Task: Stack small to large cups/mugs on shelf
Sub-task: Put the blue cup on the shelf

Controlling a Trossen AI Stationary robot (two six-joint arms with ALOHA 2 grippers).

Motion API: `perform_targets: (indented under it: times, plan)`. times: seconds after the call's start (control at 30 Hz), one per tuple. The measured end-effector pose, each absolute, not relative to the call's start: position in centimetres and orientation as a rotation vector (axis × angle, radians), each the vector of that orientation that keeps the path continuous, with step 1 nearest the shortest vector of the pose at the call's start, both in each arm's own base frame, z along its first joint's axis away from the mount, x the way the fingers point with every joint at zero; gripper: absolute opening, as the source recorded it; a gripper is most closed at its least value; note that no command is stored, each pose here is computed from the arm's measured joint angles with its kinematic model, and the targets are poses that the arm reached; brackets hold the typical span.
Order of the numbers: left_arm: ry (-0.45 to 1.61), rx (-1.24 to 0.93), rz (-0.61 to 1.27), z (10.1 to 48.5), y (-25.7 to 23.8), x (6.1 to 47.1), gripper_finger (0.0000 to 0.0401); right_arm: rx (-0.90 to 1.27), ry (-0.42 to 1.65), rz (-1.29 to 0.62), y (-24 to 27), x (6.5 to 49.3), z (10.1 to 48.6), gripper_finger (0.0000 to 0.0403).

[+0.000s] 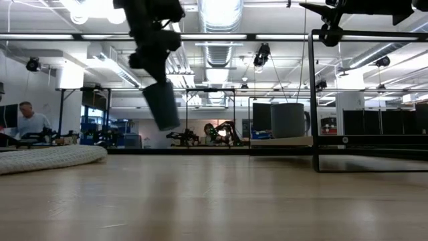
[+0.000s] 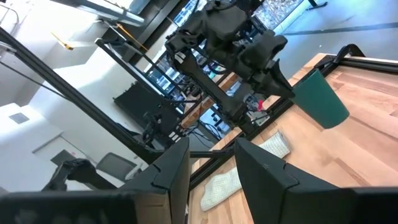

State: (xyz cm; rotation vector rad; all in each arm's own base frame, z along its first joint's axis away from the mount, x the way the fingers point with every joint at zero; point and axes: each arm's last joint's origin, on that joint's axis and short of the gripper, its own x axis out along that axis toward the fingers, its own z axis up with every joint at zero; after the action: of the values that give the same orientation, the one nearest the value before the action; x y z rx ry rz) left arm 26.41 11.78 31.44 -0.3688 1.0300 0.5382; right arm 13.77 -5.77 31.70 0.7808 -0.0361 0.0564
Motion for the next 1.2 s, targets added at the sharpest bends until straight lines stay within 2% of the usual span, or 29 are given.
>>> perform_targets:
  times: [0.3, 0.73, 0.93, 1.2]
  plan:
    - [1.048, -0.019, 0.256, 32.9, 9.4, 32.1, 0.0000, 0.780, -0.036, 0.056, -5.8, 13.8, 31.7, 0.0123]
    - [0.898, 0.238, 0.076, 36.5, 6.9, 39.9, 0.0000, 0.778, -0.035, 0.056, -5.8, 13.8, 31.7, 0.0123]
    - [0.880, 0.284, -0.044, 35.8, 6.3, 41.8, 0.0000, 0.765, 0.004, 0.039, -5.8, 13.8, 31.2, 0.0123]
    - [0.851, 0.318, -0.112, 33.8, 6.0, 43.8, 0.0000, 0.716, 0.065, 0.017, -5.8, 13.8, 30.6, 0.0123]
